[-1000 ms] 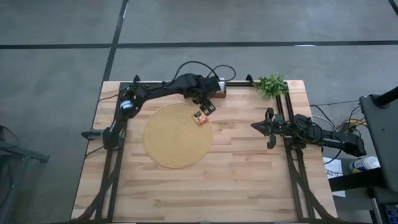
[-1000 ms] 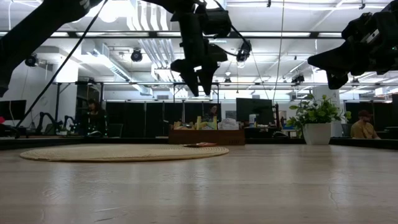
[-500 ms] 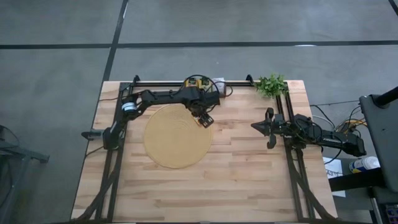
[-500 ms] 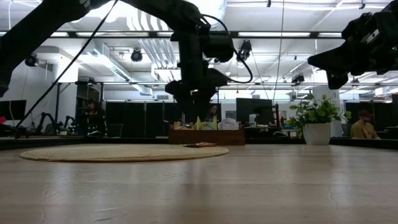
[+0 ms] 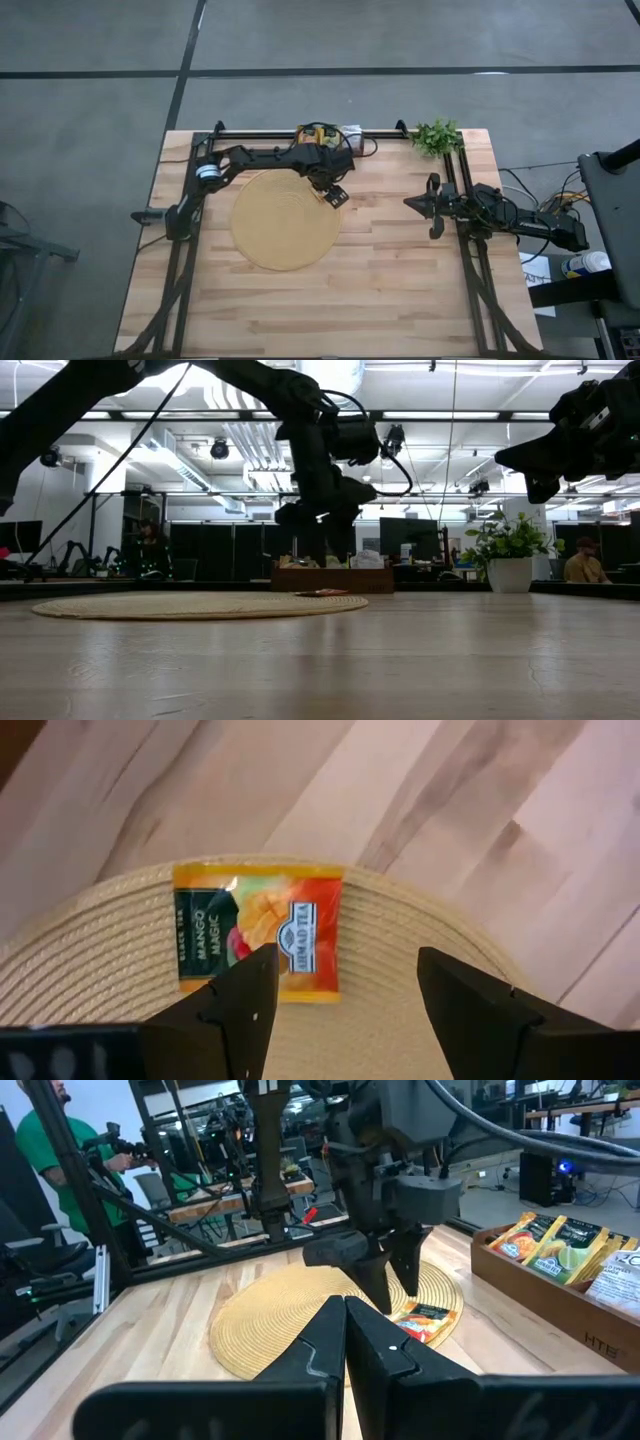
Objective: Pick & Place Tea
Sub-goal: Put the orange tea bag into the left section of the wooden organizer
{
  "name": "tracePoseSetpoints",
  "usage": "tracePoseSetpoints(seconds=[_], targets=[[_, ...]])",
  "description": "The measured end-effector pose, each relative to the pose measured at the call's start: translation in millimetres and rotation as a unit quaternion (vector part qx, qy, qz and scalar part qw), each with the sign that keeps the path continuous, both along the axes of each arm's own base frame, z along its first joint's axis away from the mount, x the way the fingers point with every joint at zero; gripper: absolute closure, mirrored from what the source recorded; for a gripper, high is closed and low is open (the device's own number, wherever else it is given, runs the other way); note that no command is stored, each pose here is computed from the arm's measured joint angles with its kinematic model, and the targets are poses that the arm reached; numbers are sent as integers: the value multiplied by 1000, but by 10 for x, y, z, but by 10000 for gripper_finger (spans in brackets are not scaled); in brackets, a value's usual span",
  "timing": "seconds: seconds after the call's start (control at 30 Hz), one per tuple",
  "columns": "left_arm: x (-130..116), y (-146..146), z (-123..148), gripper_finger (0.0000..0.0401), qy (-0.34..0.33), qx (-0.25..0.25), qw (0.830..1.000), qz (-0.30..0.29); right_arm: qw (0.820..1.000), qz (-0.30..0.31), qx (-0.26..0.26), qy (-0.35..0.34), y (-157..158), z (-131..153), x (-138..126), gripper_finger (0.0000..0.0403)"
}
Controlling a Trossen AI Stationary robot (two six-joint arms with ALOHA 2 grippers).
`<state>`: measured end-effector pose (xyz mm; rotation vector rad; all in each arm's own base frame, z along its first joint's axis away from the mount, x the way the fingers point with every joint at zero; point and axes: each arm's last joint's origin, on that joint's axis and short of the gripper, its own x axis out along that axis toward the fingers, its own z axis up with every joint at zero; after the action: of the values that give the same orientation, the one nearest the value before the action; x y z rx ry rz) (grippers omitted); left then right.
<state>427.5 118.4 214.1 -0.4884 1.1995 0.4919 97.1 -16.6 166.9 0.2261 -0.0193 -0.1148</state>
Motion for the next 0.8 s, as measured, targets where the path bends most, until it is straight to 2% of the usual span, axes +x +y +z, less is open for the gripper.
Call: tracePoseSetpoints(seconds=[0.4,0.5,0.63,0.8], targets=[[67,69,-361,168,38,-13,999,6,1000,0,0,0,0,0,0,394],[72,80,-423,180,47,-14,999,7,1000,0,0,0,0,-1,0,394],[60,83,-428,225,53,-13,998,6,1000,0,0,0,0,-1,0,394],[53,107,-412,325,54,-14,998,5,1000,0,0,0,0,0,0,394]])
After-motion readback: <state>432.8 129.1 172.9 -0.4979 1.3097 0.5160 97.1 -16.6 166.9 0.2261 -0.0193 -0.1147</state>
